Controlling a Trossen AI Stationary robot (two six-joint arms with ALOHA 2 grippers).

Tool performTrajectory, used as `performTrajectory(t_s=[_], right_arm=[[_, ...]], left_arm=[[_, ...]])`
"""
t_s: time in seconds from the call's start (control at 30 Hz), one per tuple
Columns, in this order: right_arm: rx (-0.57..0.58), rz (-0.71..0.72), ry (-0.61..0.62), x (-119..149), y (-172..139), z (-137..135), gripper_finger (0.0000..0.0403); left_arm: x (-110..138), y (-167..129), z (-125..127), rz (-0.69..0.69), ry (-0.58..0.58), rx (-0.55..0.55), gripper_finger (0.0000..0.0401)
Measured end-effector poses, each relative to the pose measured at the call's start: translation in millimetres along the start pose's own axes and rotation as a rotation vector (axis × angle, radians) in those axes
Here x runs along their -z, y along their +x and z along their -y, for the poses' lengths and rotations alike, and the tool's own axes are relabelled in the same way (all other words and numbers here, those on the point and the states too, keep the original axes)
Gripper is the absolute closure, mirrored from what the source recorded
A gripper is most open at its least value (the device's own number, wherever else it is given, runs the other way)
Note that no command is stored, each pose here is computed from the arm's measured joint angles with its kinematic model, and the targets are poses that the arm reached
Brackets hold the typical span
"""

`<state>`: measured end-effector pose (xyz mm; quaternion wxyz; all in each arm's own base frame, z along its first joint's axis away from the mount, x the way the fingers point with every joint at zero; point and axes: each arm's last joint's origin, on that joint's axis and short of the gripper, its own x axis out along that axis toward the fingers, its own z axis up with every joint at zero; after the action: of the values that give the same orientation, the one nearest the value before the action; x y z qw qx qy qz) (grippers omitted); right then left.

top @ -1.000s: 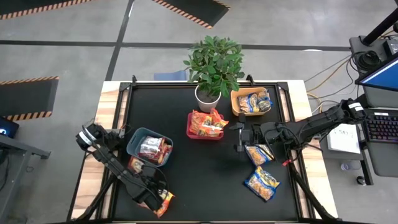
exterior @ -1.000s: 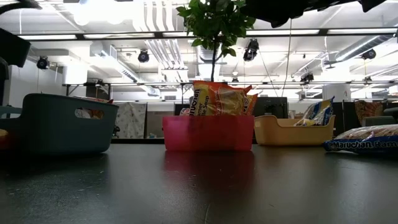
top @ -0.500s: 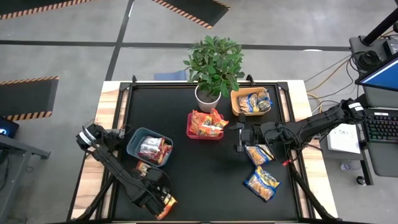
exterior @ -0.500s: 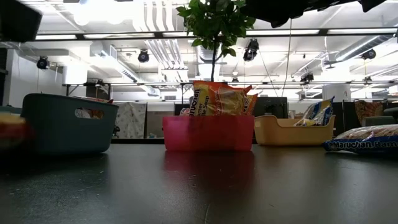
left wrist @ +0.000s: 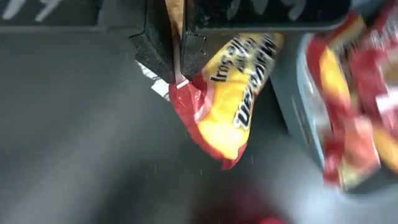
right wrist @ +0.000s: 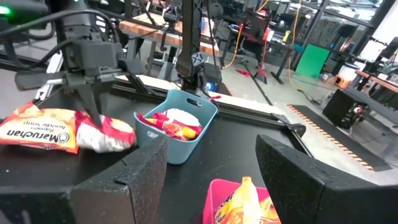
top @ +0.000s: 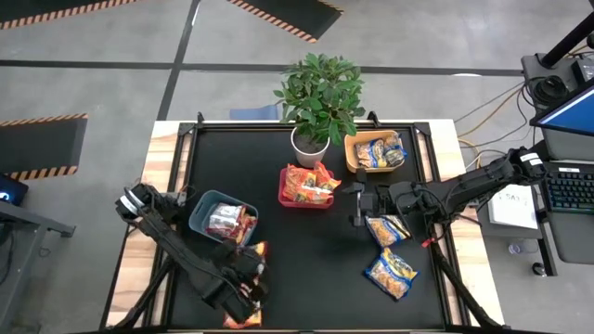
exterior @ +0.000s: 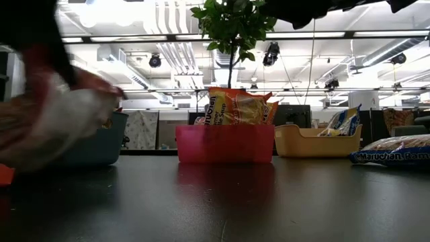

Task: Sort Maruchan noodles
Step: Put the red noodle pack into the green bin

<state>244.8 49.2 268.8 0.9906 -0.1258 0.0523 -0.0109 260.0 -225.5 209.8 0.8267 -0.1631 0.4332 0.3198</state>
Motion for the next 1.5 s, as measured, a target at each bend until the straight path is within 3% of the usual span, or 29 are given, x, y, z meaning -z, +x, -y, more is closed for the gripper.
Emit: performTrajectory(t_s=[0.23, 0.37, 0.83, 1.0, 1.2, 1.33, 1.5], right_arm=[[0.001, 0.004, 0.002, -0.4, 0.0, 0.1, 0.017], [0.003, 0.014, 0.006, -1.3, 0.0, 0.3, 0.017], [0.01, 0.048, 0.061, -4.6, 0.0, 1.1, 0.017], [0.006, 0.034, 0.12, -3.1, 0.3, 0.7, 0.0177], [0.001, 0.007, 0.169, 1.7, 4.5, -1.5, 0.0208], [0.0, -0.003, 0.213, 4.4, 7.2, -2.9, 0.0235], [-0.001, -0.011, 0.237, 2.2, 10.7, -3.3, 0.0272]], left_arm=[[-19.6, 17.5, 0.8, 0.188, 0.115, -0.027, 0.0399], [-31.3, 24.7, -1.2, 0.275, 0.099, -0.071, 0.0397], [-36.3, 28.1, 4.9, 0.257, 0.218, -0.036, 0.0321], [-35.2, 27.9, 4.6, 0.252, 0.325, -0.049, 0.0299], [-29.6, 37.5, -2.5, 0.238, 0.436, -0.096, 0.031], [-24.6, 54.7, -11.9, 0.222, 0.434, -0.123, 0.0325], [-26.4, 79.0, -16.9, 0.206, 0.408, -0.08, 0.0342]])
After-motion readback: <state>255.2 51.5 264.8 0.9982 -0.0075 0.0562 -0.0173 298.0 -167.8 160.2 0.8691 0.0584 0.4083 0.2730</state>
